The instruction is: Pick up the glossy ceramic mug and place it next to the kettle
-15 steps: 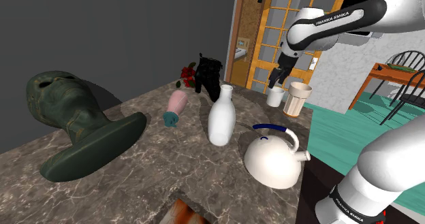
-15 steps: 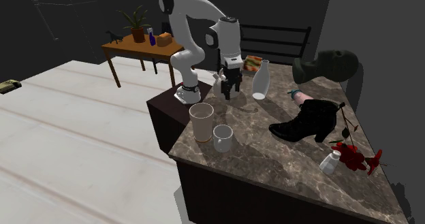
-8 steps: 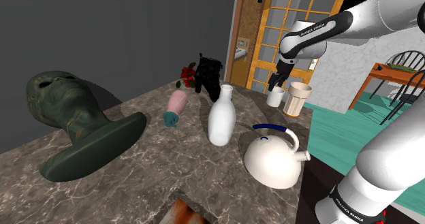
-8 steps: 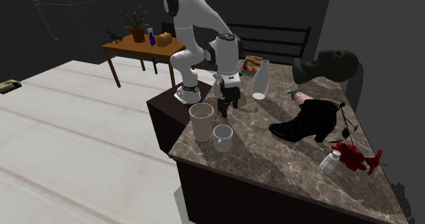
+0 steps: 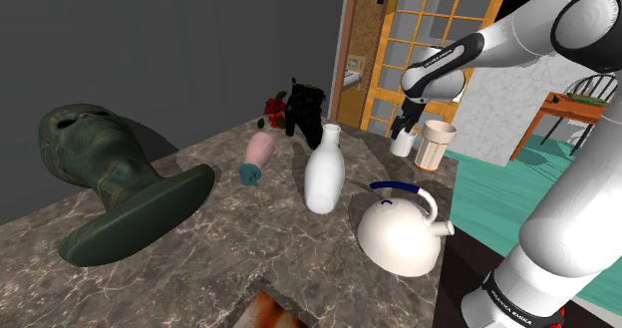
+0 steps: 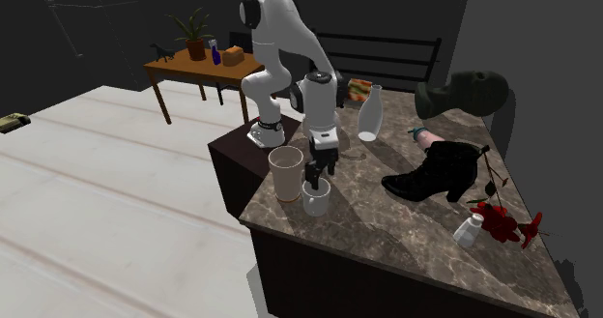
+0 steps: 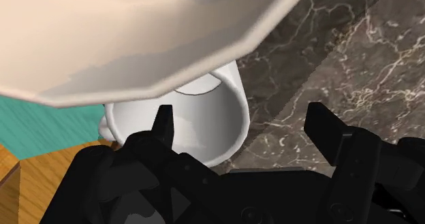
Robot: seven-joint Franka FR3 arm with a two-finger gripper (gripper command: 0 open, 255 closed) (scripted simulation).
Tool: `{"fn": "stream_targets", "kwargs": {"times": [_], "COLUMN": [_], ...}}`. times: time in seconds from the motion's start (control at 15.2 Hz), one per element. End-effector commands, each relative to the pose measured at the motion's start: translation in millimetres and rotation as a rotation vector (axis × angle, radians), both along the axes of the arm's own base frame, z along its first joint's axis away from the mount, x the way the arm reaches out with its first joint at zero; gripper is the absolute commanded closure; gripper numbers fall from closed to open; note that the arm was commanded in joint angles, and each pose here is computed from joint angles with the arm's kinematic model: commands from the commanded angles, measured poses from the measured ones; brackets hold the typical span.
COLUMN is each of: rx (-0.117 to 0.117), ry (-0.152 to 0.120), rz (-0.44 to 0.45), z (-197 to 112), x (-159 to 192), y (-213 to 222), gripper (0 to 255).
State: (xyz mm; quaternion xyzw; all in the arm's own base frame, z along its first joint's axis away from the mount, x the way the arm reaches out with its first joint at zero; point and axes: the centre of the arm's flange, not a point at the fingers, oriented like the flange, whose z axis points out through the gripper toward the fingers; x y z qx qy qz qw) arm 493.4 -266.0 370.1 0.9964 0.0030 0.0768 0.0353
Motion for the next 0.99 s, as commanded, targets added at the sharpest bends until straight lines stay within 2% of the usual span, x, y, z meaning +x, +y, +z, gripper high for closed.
{"fn": "stream_targets", "kwargs": {"times": [0.0, 0.2, 0.66, 0.73, 0.92], "rx": [-0.001, -0.001, -0.001, -0.001, -0.001], "ry": [0.0, 0.0, 0.0, 0.0, 0.0], "rz": [0.0, 0.0, 0.0, 0.0, 0.0], "z": [-10.4, -23.8, -23.7, -23.7, -23.7], "x": [1.2, 3.3, 3.3, 3.3, 3.3], "y": [-0.6, -1.6, -1.6, -1.6, -1.6], "gripper": [0, 0, 0, 255, 255]}}
